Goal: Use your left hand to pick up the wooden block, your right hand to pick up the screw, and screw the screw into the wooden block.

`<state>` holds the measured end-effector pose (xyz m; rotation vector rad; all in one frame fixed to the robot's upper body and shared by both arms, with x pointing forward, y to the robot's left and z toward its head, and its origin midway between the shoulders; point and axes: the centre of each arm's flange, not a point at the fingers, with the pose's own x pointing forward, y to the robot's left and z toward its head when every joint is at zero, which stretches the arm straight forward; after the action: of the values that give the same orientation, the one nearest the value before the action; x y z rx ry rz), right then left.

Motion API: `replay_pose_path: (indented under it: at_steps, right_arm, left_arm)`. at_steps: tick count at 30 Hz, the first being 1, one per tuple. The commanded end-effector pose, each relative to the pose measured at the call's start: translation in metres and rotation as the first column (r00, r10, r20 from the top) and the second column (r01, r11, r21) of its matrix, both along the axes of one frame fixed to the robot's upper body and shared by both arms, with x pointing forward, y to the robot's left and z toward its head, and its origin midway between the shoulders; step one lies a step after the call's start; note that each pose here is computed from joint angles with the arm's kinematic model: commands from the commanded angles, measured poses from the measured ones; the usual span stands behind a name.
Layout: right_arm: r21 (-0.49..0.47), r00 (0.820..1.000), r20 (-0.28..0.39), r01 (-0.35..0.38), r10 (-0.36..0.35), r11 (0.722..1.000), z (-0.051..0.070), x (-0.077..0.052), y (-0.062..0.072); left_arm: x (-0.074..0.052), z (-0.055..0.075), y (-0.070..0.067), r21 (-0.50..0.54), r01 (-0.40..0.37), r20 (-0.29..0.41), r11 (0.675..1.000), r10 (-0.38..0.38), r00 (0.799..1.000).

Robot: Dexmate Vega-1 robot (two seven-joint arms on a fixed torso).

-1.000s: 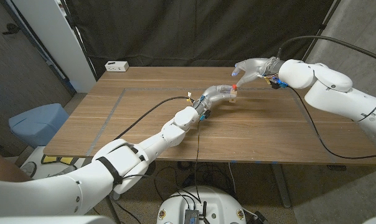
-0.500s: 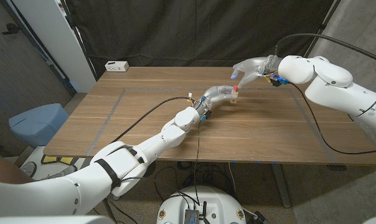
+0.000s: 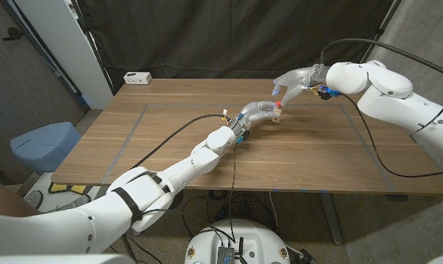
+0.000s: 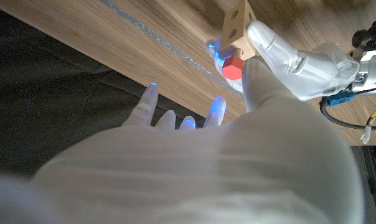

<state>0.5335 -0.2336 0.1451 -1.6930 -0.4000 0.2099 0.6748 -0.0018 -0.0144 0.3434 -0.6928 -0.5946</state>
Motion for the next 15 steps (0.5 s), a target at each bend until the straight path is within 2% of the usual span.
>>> replay_pose_path:
  at_steps: [1,15]
  right_arm:
    - [-0.023,1.000,-0.016,-0.003,0.003,1.000,0.0005,0.0060,-0.0001]
    - [-0.017,1.000,-0.031,0.001,-0.002,1.000,-0.0019,0.0088,-0.0035]
  left_arm:
    - [0.0004,-0.0004,-0.0009,0.004,0.000,-0.002,1.000,0.000,1.000]
    - [0.0001,-0.0011,-0.0008,0.003,0.000,-0.002,1.000,0.000,1.000]
